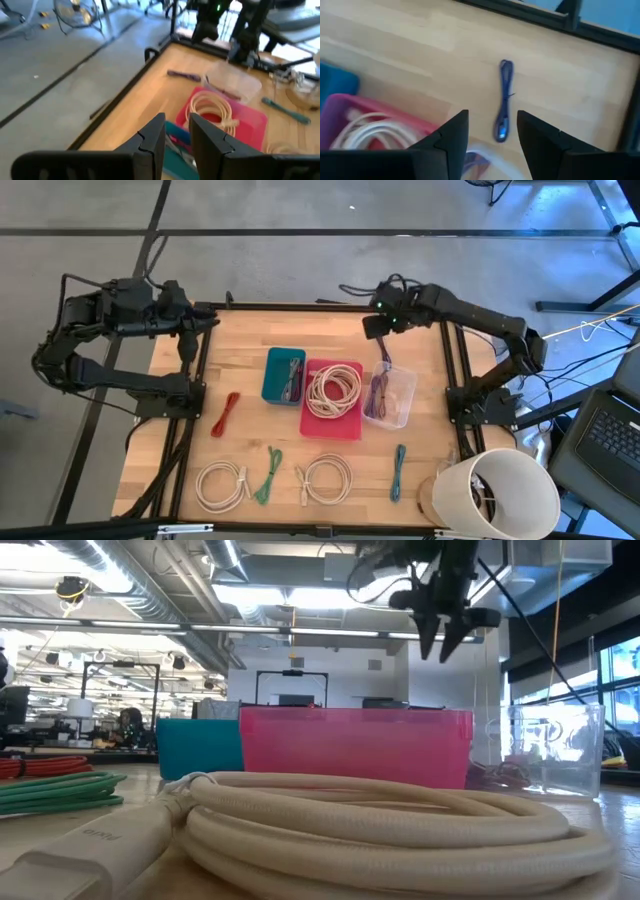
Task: Pick & Place USB Port
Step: Put the purple and black charger cable into the sky blue bin
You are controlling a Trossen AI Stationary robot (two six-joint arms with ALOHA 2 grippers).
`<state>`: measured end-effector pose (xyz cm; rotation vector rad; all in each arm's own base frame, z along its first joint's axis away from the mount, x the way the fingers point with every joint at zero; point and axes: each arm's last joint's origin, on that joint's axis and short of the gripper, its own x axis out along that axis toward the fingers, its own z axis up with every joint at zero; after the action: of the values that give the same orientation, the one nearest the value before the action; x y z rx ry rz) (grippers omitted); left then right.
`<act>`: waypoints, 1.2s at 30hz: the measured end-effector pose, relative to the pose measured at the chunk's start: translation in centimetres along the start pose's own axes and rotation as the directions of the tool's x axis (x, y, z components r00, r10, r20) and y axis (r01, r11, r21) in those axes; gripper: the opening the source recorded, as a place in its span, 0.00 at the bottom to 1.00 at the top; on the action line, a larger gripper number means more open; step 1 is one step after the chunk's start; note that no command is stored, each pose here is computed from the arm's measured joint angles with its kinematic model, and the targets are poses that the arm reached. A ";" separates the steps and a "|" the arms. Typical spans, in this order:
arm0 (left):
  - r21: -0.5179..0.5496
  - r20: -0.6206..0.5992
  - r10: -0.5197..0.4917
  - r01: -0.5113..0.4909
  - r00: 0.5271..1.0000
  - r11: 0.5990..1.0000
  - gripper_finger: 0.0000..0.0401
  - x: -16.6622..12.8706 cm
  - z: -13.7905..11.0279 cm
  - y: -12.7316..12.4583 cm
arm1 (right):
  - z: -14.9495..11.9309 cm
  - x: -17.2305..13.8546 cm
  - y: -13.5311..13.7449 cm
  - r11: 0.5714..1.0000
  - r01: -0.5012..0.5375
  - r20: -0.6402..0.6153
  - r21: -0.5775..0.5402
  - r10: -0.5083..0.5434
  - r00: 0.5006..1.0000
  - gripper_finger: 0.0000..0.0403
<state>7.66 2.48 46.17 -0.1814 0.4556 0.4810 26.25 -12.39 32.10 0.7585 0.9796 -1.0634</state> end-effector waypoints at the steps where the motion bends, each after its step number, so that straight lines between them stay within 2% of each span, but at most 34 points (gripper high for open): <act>1: -0.004 0.017 0.003 -0.003 1.000 1.000 0.20 0.0 0.2 0.0 | 0.2 0.3 -0.4 1.000 0.006 -0.010 -0.003 -0.006 1.000 0.42; 10: -0.036 0.086 -0.004 0.007 0.996 0.999 0.19 1.7 1.8 -0.7 | -0.2 5.2 -2.5 0.997 0.001 -0.110 -0.074 -0.010 0.994 0.42; 16: -0.056 0.049 0.003 0.000 0.999 0.998 0.19 4.0 2.5 -1.3 | -1.2 9.1 -4.0 0.996 -0.045 -0.154 -0.074 0.033 0.987 0.42; 20: -0.060 0.076 -0.002 0.007 0.997 0.998 0.19 5.2 3.3 -1.7 | -2.2 11.2 -5.2 0.997 -0.060 -0.194 -0.052 0.049 0.980 0.42; 28: 0.045 0.185 -0.021 0.013 0.983 0.999 0.19 6.6 4.9 -2.3 | -4.0 13.6 -5.8 0.994 -0.091 -0.192 -0.060 0.078 0.978 0.42; 36: 0.075 0.215 -0.012 -0.005 0.977 0.997 0.19 6.7 5.2 -2.3 | -4.2 15.6 -5.2 0.990 -0.136 -0.208 -0.034 0.126 0.970 0.42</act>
<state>16.09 4.59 47.84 -0.0566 0.2606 0.4735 22.78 -15.95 15.83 0.8937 1.1107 -0.8557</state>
